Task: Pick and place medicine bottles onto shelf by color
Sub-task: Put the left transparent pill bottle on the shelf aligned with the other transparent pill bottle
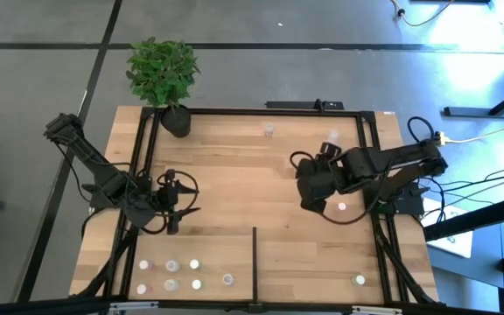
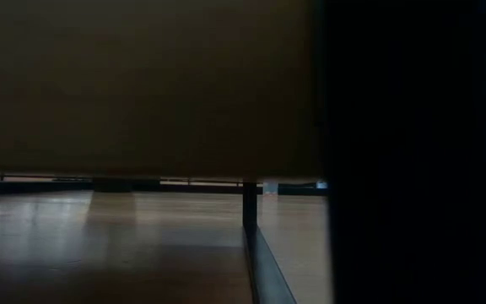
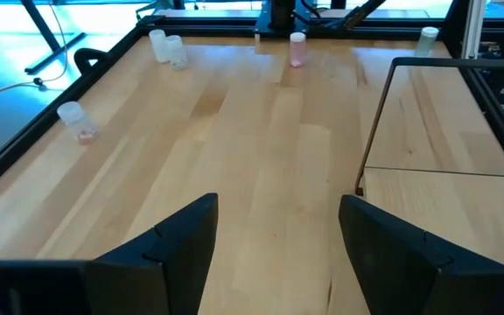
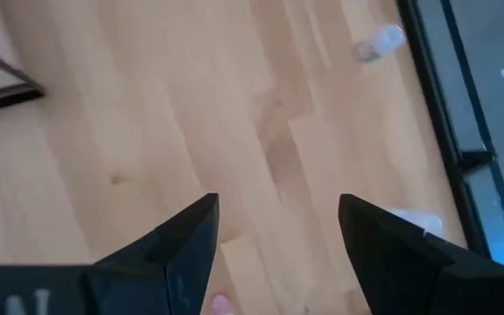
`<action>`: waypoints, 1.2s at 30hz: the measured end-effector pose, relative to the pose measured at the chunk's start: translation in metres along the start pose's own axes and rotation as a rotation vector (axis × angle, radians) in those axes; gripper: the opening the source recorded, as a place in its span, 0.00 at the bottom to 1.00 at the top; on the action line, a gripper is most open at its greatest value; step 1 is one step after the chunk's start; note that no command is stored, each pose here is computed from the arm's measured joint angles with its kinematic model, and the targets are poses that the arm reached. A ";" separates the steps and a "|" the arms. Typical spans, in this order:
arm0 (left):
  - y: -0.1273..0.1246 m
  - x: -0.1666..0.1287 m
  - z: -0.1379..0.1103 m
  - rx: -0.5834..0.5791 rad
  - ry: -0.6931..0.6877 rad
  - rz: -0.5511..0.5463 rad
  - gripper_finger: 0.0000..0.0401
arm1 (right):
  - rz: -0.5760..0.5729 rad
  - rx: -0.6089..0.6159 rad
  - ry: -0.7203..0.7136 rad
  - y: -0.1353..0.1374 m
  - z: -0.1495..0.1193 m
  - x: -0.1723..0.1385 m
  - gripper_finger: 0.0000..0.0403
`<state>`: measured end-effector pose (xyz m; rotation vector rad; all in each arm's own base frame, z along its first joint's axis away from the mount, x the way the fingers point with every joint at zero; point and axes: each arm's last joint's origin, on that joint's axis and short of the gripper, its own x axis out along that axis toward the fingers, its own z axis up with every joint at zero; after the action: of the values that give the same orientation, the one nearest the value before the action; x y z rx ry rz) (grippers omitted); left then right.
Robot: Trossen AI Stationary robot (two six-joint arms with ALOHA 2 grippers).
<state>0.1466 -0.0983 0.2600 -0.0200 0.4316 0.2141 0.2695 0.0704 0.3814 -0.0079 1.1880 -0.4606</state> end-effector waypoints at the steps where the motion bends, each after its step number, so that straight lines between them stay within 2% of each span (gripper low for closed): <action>1: 0.000 0.000 0.000 0.000 -0.001 0.002 0.58 | -0.008 0.006 0.005 -0.004 -0.003 0.001 0.59; 4: 0.000 0.000 0.000 0.004 -0.005 0.010 0.58 | -0.032 0.033 0.002 -0.024 -0.011 0.002 0.59; 7: 0.000 0.000 0.000 0.023 -0.007 0.014 0.58 | -0.041 0.114 -0.047 -0.047 -0.013 0.001 0.59; 12: 0.003 0.001 0.002 0.016 -0.034 0.077 0.58 | -0.047 0.183 -0.130 -0.078 -0.004 0.012 0.59; 16: 0.009 0.006 0.004 0.005 -0.037 0.125 0.58 | 0.035 0.097 -0.184 -0.093 0.016 0.042 0.59; 20: 0.016 0.011 0.006 -0.017 -0.034 0.175 0.58 | 0.147 -0.056 -0.269 -0.110 0.036 0.079 0.59; 25: 0.024 0.017 0.008 -0.033 -0.026 0.230 0.58 | 0.141 -0.192 -0.313 -0.143 0.046 0.122 0.59; 30: 0.032 0.021 0.007 -0.029 -0.001 0.284 0.58 | 0.137 -0.217 -0.306 -0.167 0.054 0.168 0.59; 36: 0.040 0.025 0.008 -0.040 0.011 0.330 0.58 | 0.131 -0.192 -0.250 -0.179 0.060 0.217 0.59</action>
<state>0.1637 -0.0539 0.2576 0.0116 0.4403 0.5477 0.3252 -0.1822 0.2553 -0.1482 0.9756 -0.2210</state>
